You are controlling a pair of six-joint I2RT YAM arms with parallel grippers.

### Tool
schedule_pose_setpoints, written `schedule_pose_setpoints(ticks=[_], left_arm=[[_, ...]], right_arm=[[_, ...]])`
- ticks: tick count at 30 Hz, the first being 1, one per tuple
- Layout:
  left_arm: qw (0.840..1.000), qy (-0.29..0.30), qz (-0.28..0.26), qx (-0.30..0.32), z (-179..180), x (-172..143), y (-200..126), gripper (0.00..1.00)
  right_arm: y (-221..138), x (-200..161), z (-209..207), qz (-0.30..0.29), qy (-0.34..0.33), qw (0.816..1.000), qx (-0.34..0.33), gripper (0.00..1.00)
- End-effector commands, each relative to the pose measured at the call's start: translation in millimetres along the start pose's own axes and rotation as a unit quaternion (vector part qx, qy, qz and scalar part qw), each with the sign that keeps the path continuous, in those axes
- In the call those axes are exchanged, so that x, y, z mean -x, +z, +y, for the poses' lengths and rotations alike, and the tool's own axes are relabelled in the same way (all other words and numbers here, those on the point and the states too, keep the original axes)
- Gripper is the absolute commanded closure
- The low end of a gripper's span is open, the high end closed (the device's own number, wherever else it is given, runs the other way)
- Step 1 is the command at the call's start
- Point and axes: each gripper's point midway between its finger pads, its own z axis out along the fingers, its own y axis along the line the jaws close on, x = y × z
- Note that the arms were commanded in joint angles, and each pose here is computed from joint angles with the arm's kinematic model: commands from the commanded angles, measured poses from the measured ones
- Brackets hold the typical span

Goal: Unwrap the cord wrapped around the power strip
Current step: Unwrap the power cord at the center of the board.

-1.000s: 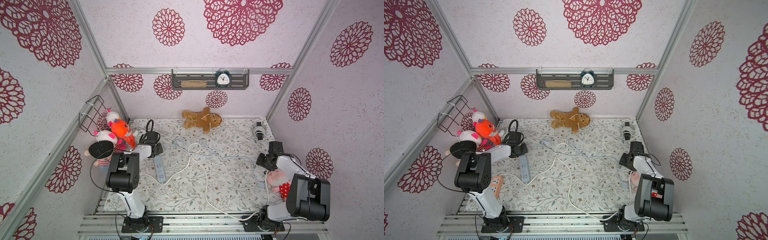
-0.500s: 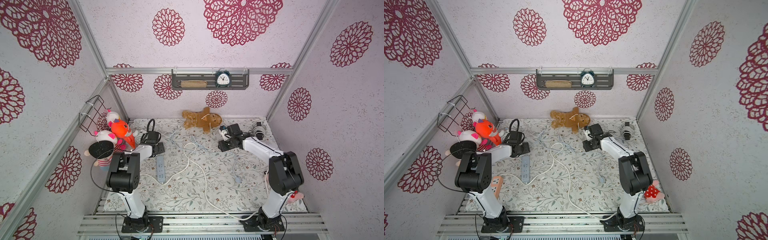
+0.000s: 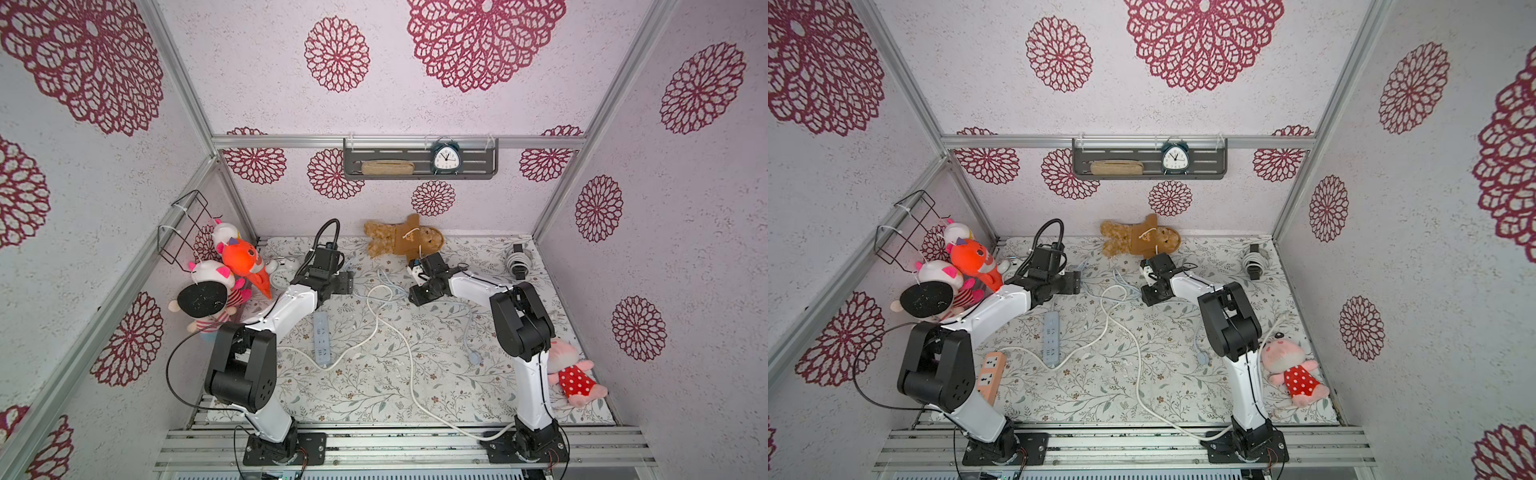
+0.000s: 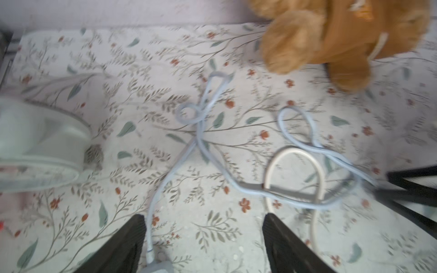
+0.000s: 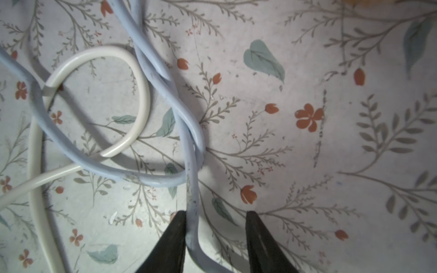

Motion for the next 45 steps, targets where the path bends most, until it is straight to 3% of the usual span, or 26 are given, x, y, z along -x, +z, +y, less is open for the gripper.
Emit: schedule_pose_setpoints(ticks=[1, 5, 8, 11, 18, 24, 29, 33, 35, 37, 39, 41, 42, 43, 45], left_arm=[[0.997, 0.047, 0.025, -0.063, -39.2, -10.5, -7.1, 0.22], [0.99, 0.072, 0.039, -0.113, -96.7, -25.3, 8.2, 0.23], [0.988, 0.088, 0.045, -0.121, -124.9, -33.4, 21.5, 0.22], [0.984, 0.092, 0.03, -0.151, -148.5, -34.7, 27.7, 0.16], [0.976, 0.115, 0.031, -0.184, -172.9, -46.9, 45.0, 0.17], [0.971, 0.125, 0.004, -0.204, -183.5, -35.7, 44.8, 0.16], [0.966, 0.147, 0.018, -0.213, -192.7, -44.4, 60.3, 0.16], [0.961, 0.151, 0.029, -0.231, -201.4, -49.0, 65.8, 0.21], [0.96, 0.152, 0.031, -0.232, -203.1, -49.6, 68.5, 0.26], [0.96, 0.151, 0.029, -0.233, -203.7, -47.7, 69.3, 0.38], [0.961, 0.15, 0.027, -0.232, -203.7, -45.9, 68.7, 0.57], [0.964, 0.15, 0.025, -0.22, -199.3, -45.2, 69.7, 0.85], [0.965, 0.151, 0.024, -0.213, -196.2, -45.6, 70.6, 0.95], [0.967, 0.153, 0.022, -0.204, -192.1, -45.9, 71.1, 1.0], [0.97, 0.15, 0.026, -0.19, -183.2, -48.5, 72.9, 1.0]], right_arm=[[-4.7, 6.8, 3.1, -0.004, 0.012, 1.0, 0.003, 0.67], [-6.9, 5.4, 2.5, 0.001, 0.016, 1.0, 0.005, 0.92], [-22.2, 9.7, 3.6, -0.009, 0.032, 0.999, 0.028, 1.0], [-49.6, 17.8, 3.4, -0.021, 0.068, 0.995, 0.065, 1.0], [-98.0, 25.6, -3.4, -0.025, 0.136, 0.984, 0.114, 1.0], [-106.3, 24.4, 6.2, -0.017, 0.143, 0.979, 0.144, 1.0], [-106.3, 27.7, 10.5, -0.019, 0.153, 0.976, 0.157, 1.0], [-107.0, 29.7, 11.0, -0.022, 0.159, 0.974, 0.161, 1.0], [-107.3, 32.0, 12.1, -0.025, 0.161, 0.973, 0.164, 1.0], [-107.3, 33.0, 11.6, -0.025, 0.163, 0.973, 0.164, 1.0], [-106.2, 32.4, 9.9, -0.024, 0.162, 0.974, 0.157, 1.0], [-105.8, 30.3, 4.8, -0.022, 0.161, 0.976, 0.144, 1.0], [-106.3, 29.4, 1.5, -0.022, 0.16, 0.977, 0.137, 1.0], [-107.0, 28.0, -3.0, -0.023, 0.16, 0.979, 0.126, 1.0], [-111.7, 25.0, -16.3, -0.03, 0.163, 0.981, 0.101, 1.0]])
